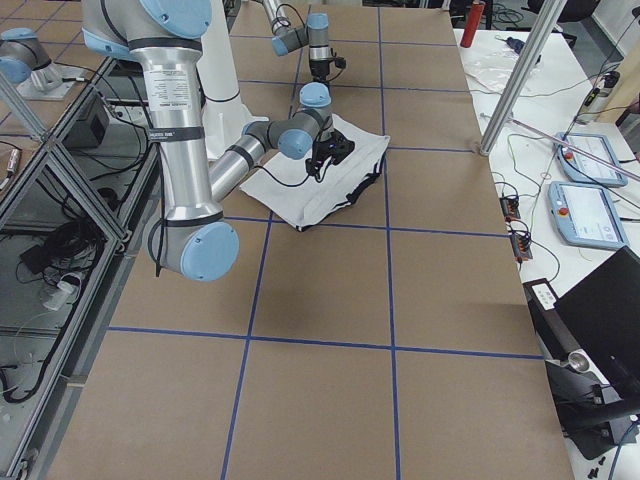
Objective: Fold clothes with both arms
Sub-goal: 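Grasp the folded shirt corners with both grippers and rotate it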
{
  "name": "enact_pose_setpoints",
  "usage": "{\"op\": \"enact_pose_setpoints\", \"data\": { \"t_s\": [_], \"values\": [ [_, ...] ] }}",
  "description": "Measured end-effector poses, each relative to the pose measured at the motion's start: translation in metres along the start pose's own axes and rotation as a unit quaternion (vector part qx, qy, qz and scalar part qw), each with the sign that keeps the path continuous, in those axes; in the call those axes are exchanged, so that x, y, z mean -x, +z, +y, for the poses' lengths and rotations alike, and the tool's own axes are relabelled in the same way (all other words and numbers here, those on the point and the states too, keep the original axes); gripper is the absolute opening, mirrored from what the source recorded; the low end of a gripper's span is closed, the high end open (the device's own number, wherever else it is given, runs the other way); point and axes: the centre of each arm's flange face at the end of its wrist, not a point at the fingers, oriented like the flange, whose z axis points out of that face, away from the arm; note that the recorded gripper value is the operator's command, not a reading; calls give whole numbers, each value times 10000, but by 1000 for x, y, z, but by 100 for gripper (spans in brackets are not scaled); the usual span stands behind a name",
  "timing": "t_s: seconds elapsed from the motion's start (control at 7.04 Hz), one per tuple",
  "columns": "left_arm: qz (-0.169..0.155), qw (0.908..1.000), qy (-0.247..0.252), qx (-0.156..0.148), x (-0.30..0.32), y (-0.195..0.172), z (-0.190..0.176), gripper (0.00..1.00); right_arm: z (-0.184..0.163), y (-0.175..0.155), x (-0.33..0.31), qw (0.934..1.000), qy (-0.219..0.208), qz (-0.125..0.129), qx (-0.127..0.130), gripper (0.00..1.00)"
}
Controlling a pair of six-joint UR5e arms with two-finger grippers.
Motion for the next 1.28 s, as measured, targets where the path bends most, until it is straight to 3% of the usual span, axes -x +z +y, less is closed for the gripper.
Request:
{"op": "enact_pose_setpoints", "data": {
  "t_s": [0.28,0.57,0.85,1.14,1.28],
  "values": [
    [-156,9999,2,-9,2,12,7,70,-6,0,2,10000,6,2,-38,100],
    [-193,9996,33,-204,-4,18,5,66,-8,0,1,10000,13,8,-55,100],
    [-238,9992,43,-329,-4,26,2,57,-8,0,2,10000,7,0,-57,100],
    [-253,9990,42,-368,-5,30,1,0,-7,-2,3,10000,-1,-22,-53,100],
    [-251,9988,41,-408,-5,31,0,0,-7,-3,4,10000,-4,-34,-50,100]
  ]
}}
